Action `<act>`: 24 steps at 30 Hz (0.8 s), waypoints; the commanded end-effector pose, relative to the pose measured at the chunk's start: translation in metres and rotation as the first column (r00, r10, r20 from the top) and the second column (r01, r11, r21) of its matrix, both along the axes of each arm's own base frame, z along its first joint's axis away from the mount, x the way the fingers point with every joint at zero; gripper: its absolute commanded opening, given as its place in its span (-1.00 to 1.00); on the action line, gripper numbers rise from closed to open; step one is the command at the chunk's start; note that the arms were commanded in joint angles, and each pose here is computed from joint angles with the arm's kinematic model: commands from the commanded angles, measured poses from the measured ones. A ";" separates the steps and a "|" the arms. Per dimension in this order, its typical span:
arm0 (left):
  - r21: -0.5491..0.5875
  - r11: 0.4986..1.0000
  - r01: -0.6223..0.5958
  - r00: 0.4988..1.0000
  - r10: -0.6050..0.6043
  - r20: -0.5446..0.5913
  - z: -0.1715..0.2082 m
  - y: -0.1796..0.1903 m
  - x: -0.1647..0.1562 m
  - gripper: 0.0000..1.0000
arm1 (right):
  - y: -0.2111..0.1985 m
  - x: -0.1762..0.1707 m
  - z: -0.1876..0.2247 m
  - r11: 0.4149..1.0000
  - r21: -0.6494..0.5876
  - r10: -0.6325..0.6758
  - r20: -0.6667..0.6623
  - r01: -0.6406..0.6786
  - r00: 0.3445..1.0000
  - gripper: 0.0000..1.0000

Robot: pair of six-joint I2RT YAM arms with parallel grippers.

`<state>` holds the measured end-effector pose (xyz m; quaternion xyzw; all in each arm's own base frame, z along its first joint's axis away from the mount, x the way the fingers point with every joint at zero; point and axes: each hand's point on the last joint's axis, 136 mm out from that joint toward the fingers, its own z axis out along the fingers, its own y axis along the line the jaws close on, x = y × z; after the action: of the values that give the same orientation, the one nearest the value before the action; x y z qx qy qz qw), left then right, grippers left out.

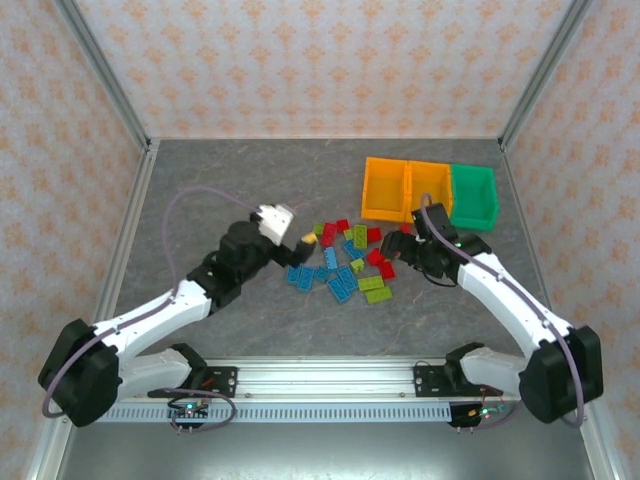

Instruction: Sort the legos into containers by color

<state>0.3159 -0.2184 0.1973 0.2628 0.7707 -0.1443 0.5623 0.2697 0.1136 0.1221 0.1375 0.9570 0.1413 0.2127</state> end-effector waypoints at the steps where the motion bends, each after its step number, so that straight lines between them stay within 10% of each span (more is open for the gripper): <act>1: 0.088 0.993 0.074 0.997 -0.071 -0.041 -0.031 -0.008 -0.011 1.00 | -0.002 0.006 -0.014 0.999 -0.037 -0.027 -0.049 0.025 0.998 0.96; 10: 0.102 0.994 0.036 0.998 -0.031 -0.048 -0.043 -0.004 -0.007 1.00 | -0.030 0.093 -0.025 0.985 -0.144 -0.082 0.068 0.091 0.994 0.91; 24: 0.114 0.993 0.028 0.998 -0.020 -0.068 -0.050 -0.004 -0.004 1.00 | -0.032 0.118 -0.058 0.979 -0.200 -0.044 -0.026 0.038 0.999 0.09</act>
<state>0.3063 -0.2248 0.1435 0.3020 0.7971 -0.1288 0.5068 0.3886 0.0898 0.0668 0.1365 0.9655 0.0572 0.2144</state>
